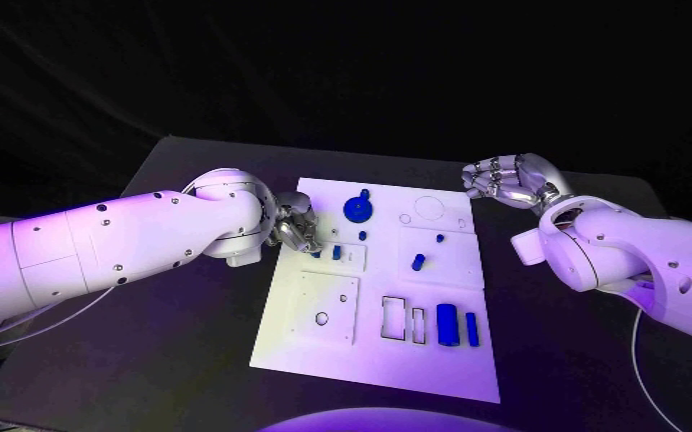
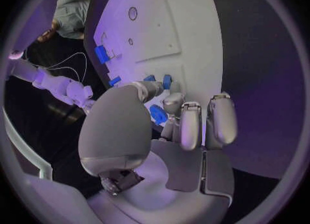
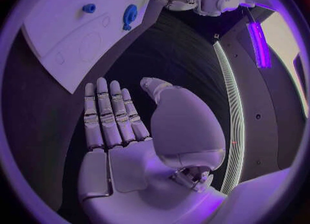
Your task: Assemble the parts on the task board
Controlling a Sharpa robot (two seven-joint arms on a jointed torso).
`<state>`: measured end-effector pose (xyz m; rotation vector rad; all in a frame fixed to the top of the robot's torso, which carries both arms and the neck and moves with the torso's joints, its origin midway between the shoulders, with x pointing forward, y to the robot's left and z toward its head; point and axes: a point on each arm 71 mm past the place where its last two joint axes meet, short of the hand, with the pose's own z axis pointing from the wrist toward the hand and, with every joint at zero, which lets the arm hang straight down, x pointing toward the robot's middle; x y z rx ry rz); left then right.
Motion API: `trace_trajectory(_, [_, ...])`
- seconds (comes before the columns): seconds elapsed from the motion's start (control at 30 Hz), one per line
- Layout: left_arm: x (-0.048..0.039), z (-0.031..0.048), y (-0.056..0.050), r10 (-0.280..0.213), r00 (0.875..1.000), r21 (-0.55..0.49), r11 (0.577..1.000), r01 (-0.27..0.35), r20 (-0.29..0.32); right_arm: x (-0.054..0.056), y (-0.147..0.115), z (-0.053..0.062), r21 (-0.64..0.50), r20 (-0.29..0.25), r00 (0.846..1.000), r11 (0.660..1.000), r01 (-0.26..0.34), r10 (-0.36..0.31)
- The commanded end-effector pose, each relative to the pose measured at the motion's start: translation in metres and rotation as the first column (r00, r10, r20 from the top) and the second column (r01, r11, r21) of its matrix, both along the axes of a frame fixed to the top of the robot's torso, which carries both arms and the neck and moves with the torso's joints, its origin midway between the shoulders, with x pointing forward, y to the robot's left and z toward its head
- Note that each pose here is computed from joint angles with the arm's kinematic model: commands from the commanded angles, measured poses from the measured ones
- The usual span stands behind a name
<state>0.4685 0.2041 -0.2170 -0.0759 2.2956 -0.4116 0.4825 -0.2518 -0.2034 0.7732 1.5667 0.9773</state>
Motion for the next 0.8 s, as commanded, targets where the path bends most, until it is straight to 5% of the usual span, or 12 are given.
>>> trace_trajectory(0.03, [-0.0041, -0.0039, -0.0029, -0.029, 0.999, 0.013, 0.999, 0.029, -0.033, -0.0008, 0.0021, 0.0001, 0.002, 0.003, 1.0, 1.0, -0.021, 0.021])
trace_trajectory(0.8, [0.0004, -0.0061, -0.0044, 0.001, 0.999, -0.014, 1.0, -0.002, -0.045, -0.0005, 0.0005, -0.0001, 0.0, 0.004, 1.0, 1.0, -0.017, 0.017])
